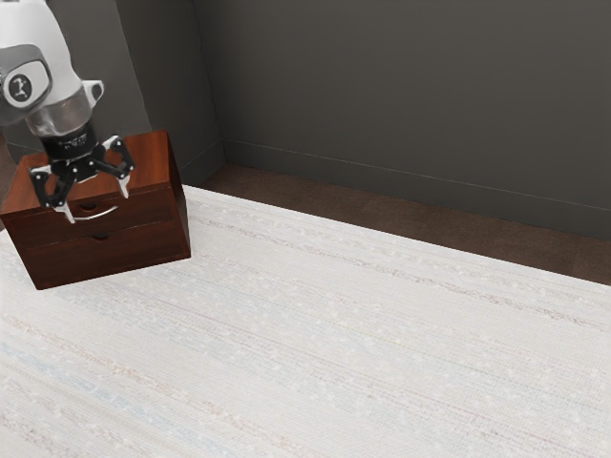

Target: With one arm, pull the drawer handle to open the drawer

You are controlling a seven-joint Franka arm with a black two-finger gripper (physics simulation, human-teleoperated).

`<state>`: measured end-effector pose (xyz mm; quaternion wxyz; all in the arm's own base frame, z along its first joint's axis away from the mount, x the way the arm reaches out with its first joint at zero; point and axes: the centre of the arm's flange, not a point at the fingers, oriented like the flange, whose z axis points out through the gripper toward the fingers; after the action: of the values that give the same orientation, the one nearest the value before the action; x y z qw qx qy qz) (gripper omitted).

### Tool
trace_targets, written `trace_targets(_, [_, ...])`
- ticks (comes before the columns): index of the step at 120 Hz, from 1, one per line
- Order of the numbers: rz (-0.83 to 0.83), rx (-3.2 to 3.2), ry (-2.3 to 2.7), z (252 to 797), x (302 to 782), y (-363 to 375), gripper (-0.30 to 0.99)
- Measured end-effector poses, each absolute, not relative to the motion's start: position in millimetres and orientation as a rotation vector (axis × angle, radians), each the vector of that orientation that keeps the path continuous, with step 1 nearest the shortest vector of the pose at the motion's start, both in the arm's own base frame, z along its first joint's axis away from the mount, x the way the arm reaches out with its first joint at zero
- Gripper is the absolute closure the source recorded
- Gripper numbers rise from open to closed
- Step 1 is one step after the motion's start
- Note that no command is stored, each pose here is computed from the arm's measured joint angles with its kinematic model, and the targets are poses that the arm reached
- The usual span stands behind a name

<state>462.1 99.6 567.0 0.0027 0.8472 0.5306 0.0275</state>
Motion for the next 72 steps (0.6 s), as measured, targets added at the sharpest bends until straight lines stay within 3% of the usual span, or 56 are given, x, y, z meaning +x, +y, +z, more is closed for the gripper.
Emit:
trace_targets(38, [0.245, 2.195, 2.095, 504.4, 466.3, 143.2, 0.01])
trace_targets(72, [0.344, 1.815, 2.322, 496.5, 451.3, 183.3, 0.00])
